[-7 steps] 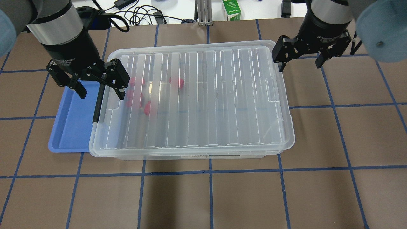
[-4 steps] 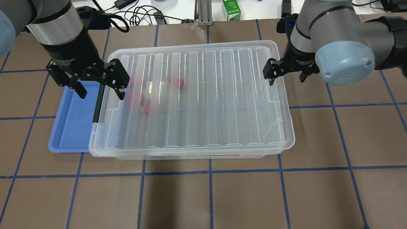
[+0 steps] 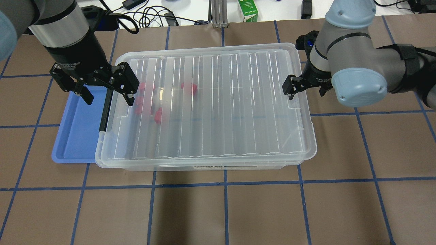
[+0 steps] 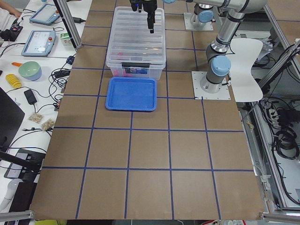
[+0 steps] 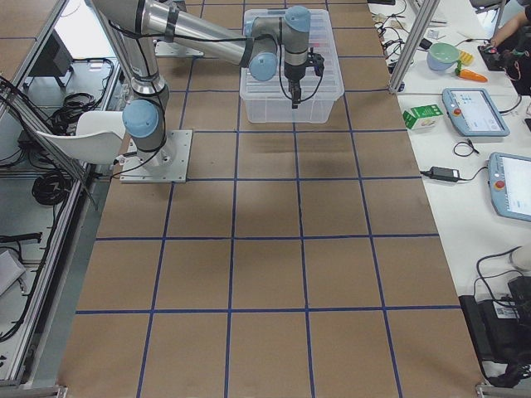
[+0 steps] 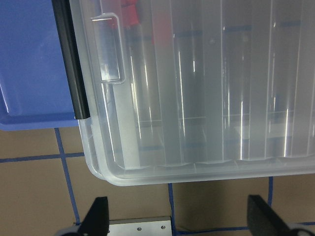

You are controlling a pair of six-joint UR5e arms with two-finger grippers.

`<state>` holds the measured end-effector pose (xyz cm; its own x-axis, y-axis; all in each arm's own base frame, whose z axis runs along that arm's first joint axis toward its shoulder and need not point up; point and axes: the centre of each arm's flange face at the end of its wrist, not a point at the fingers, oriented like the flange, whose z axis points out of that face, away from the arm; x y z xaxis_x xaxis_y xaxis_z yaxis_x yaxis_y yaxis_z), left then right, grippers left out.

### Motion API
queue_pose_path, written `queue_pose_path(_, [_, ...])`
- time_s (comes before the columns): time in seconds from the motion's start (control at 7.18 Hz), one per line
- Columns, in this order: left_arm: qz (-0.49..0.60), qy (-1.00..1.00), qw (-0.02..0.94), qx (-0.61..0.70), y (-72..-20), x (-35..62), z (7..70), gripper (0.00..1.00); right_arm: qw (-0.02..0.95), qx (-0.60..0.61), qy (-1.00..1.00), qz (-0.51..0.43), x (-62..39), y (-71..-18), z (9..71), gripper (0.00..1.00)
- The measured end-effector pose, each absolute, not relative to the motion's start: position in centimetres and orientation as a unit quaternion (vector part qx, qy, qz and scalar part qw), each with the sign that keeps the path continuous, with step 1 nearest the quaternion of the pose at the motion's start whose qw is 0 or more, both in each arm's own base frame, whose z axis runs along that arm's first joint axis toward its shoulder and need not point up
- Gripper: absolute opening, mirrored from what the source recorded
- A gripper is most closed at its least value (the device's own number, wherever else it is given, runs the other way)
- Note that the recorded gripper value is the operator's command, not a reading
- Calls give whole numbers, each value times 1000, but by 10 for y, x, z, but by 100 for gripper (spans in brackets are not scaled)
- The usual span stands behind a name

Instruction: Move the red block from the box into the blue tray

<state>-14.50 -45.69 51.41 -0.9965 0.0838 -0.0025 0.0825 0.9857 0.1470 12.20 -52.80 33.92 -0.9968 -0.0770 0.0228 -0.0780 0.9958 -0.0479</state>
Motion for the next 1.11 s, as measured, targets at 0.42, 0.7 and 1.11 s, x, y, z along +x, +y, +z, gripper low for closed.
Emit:
queue_pose_path(0.42, [73, 996, 4, 44, -457, -145, 514, 100, 12, 38, -999, 25, 93, -532, 341, 100])
queue_pose_path(0.7, [72, 996, 3, 44, -458, -144, 514, 100, 14, 39, -999, 26, 72, -535, 342, 100])
queue_pose_path(1.11, [74, 996, 3, 44, -460, -144, 512, 100, 17, 52, -998, 27, 31, -540, 344, 100])
